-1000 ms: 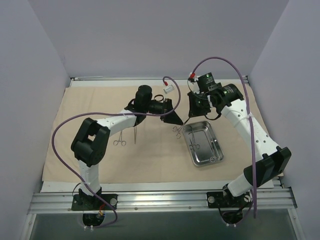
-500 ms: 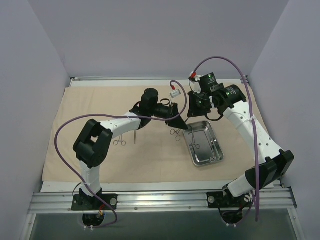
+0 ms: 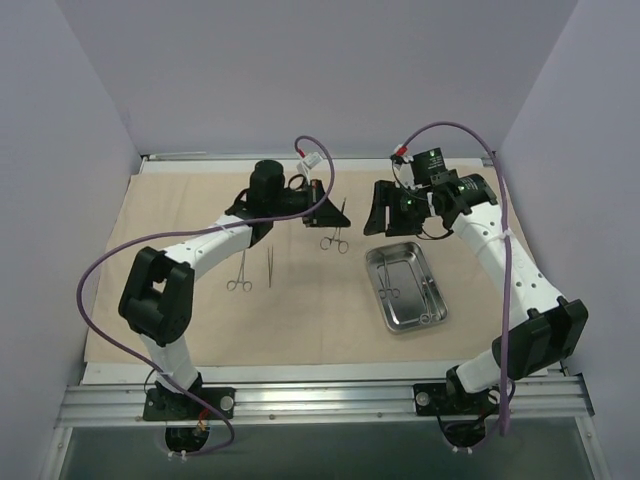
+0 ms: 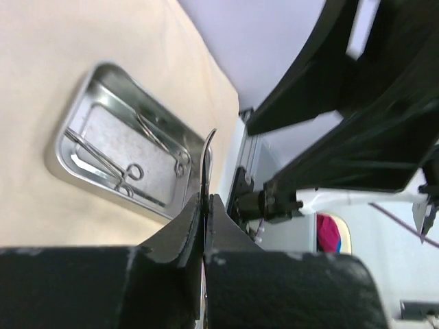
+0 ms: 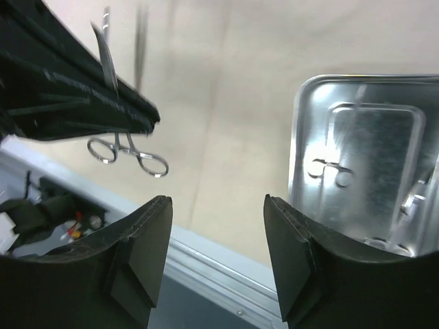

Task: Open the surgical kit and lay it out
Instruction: Place the medical item in the surgical kit.

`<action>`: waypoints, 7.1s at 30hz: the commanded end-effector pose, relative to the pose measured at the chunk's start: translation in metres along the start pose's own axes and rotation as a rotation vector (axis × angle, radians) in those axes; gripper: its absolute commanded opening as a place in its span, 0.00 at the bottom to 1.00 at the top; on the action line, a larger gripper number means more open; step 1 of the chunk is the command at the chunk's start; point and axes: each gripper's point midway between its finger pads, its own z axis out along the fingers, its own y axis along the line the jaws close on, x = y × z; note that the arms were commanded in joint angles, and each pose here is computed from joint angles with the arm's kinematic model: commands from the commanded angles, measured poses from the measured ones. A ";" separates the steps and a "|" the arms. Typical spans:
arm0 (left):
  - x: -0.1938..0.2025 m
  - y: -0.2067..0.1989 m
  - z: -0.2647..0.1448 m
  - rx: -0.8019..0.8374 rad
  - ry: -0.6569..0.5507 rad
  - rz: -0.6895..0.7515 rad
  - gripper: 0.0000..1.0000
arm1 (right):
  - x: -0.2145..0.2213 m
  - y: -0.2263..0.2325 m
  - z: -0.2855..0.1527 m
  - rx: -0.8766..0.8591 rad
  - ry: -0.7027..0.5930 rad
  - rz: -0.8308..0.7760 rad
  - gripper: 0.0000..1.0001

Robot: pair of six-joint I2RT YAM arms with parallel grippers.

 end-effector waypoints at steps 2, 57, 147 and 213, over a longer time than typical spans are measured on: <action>-0.040 -0.041 -0.022 0.035 -0.131 0.002 0.02 | 0.006 0.060 -0.009 -0.301 0.014 -0.069 0.57; -0.049 -0.044 -0.043 -0.449 -0.123 0.076 0.57 | -0.008 0.086 0.002 -0.391 -0.021 -0.110 0.00; 0.094 0.256 -0.308 -1.371 0.391 -0.298 0.02 | 0.015 -0.020 0.061 -0.078 0.154 0.042 0.73; 0.085 0.250 -0.323 -1.411 0.303 -0.341 0.42 | 0.018 -0.025 0.068 -0.085 0.184 0.043 0.74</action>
